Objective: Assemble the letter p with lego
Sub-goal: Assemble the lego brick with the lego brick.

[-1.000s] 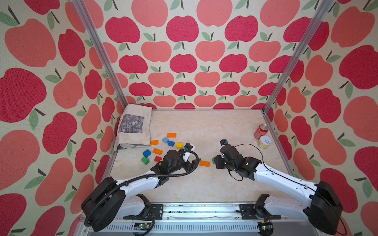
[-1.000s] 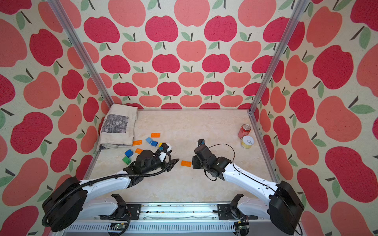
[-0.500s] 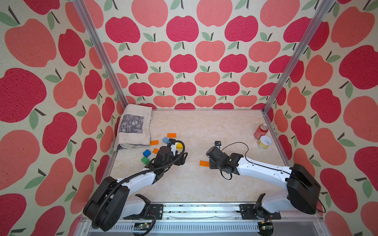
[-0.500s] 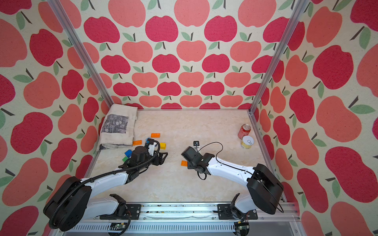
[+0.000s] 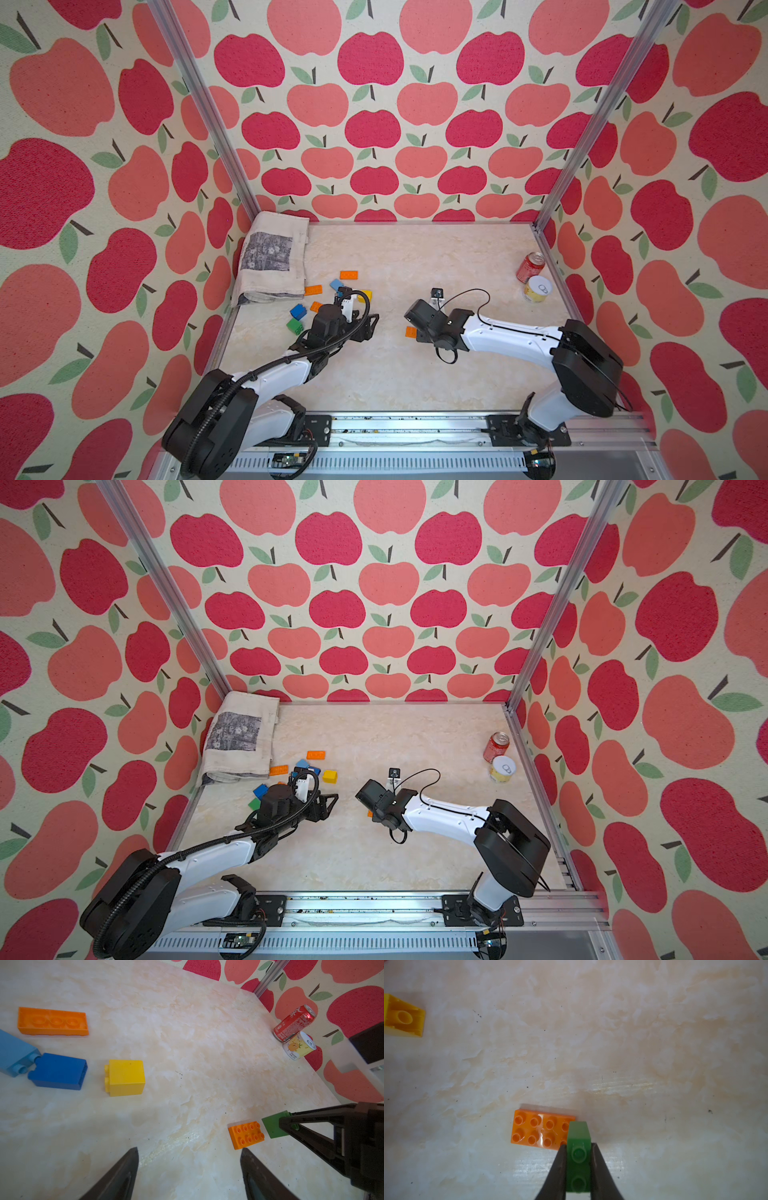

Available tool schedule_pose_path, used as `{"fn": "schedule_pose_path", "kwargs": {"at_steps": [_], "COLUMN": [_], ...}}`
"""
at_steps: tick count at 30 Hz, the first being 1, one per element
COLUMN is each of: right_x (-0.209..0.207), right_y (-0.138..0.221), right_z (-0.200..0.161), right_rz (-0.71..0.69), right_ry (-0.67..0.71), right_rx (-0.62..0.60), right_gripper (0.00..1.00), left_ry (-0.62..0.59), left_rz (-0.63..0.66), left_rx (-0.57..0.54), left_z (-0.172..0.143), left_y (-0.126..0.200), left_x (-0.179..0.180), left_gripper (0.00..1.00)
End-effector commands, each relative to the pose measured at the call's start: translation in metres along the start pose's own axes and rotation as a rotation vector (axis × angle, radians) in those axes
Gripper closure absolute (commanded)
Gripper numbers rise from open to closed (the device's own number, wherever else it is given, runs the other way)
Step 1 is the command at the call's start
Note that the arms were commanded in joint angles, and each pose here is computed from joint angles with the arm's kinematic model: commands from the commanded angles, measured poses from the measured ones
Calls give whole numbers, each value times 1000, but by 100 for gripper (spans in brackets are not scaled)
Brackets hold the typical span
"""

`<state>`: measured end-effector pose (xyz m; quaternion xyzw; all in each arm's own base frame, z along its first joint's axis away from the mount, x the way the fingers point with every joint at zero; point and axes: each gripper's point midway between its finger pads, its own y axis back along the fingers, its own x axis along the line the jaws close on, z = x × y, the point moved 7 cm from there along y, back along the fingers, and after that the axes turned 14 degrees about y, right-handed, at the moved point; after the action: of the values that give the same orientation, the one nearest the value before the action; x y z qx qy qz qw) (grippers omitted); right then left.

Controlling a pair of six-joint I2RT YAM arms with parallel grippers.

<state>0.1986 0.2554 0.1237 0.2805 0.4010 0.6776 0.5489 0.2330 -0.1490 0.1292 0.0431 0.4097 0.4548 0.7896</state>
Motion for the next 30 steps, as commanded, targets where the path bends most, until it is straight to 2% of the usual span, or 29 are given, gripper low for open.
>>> {"fn": "schedule_pose_path", "kwargs": {"at_steps": [1, 12, 19, 30], "right_x": [7, 14, 16, 21], "right_y": [0, 5, 0, -11], "right_z": [7, 9, 4, 0], "right_rz": [-6, -36, -102, -111], "right_ry": [-47, -62, -62, -63], "right_rx": [1, 8, 1, 26], "right_gripper": [100, 100, 100, 100], "left_ry": [-15, -25, -25, -23], "left_rz": [-31, -29, -37, -50], "left_rx": [-20, -31, -39, -35], "left_z": [-1, -3, -5, -6], "left_y": [6, 9, 9, 8], "left_x": [-1, 2, 3, 2], "left_gripper": [20, 20, 19, 19]}}
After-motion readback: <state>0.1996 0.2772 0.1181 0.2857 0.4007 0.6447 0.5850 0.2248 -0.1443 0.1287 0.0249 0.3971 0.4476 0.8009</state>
